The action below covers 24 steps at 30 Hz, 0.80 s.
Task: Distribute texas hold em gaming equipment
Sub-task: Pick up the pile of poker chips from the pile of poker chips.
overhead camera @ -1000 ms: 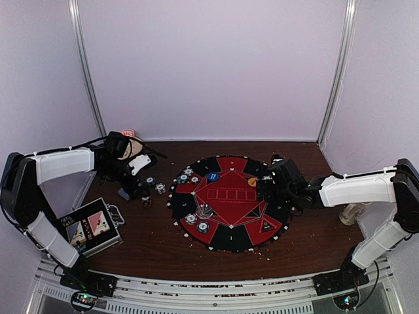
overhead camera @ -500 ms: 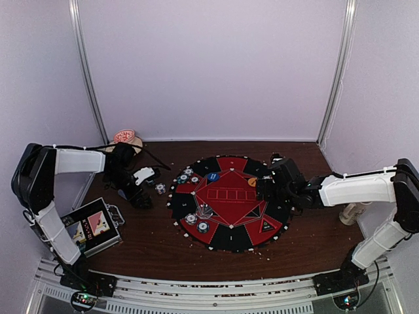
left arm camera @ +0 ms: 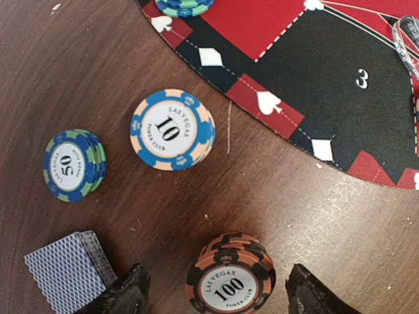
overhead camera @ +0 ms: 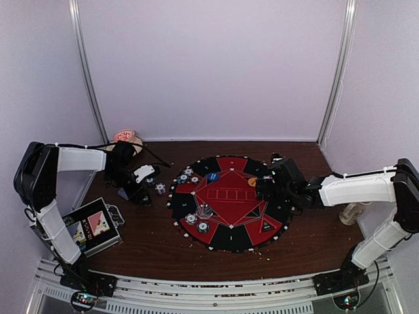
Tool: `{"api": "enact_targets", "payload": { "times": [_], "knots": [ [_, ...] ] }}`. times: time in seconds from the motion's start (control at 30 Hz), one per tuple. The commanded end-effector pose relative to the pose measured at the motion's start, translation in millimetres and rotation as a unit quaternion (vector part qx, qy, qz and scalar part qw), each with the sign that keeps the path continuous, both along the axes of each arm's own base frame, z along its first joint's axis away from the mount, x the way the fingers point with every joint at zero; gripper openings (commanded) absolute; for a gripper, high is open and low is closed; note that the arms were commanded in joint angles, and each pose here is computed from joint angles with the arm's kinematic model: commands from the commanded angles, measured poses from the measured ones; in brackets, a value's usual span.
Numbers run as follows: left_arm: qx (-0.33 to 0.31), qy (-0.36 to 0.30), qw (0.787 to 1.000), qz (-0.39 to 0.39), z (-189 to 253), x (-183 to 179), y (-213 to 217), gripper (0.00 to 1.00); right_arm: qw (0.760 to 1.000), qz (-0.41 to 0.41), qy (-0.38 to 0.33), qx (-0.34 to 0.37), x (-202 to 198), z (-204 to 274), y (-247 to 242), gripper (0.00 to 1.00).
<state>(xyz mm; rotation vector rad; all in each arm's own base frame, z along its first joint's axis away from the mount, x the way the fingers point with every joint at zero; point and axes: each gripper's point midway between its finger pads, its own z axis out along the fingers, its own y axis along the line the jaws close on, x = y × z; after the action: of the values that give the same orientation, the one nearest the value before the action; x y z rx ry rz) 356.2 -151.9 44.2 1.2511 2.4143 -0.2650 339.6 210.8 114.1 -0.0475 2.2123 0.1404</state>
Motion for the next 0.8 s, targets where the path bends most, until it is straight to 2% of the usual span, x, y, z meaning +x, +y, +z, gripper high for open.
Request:
{"api": "enact_targets", "payload": {
  "times": [0.0,0.33,0.77],
  "knots": [
    [-0.010,-0.003,1.000,-0.012,1.1,6.9,-3.3,0.73,1.000,0.000,-0.010,-0.001,3.9,8.6,3.4,0.99],
    [-0.011,0.001,1.000,-0.013,-1.9,5.9,-3.9,0.64,1.000,-0.001,-0.010,0.000,3.5,8.7,3.5,0.99],
    [-0.006,0.008,1.000,-0.018,-6.6,1.7,-2.3,0.59,1.000,-0.001,-0.010,-0.002,4.2,7.8,3.7,0.99]
  ]
}}
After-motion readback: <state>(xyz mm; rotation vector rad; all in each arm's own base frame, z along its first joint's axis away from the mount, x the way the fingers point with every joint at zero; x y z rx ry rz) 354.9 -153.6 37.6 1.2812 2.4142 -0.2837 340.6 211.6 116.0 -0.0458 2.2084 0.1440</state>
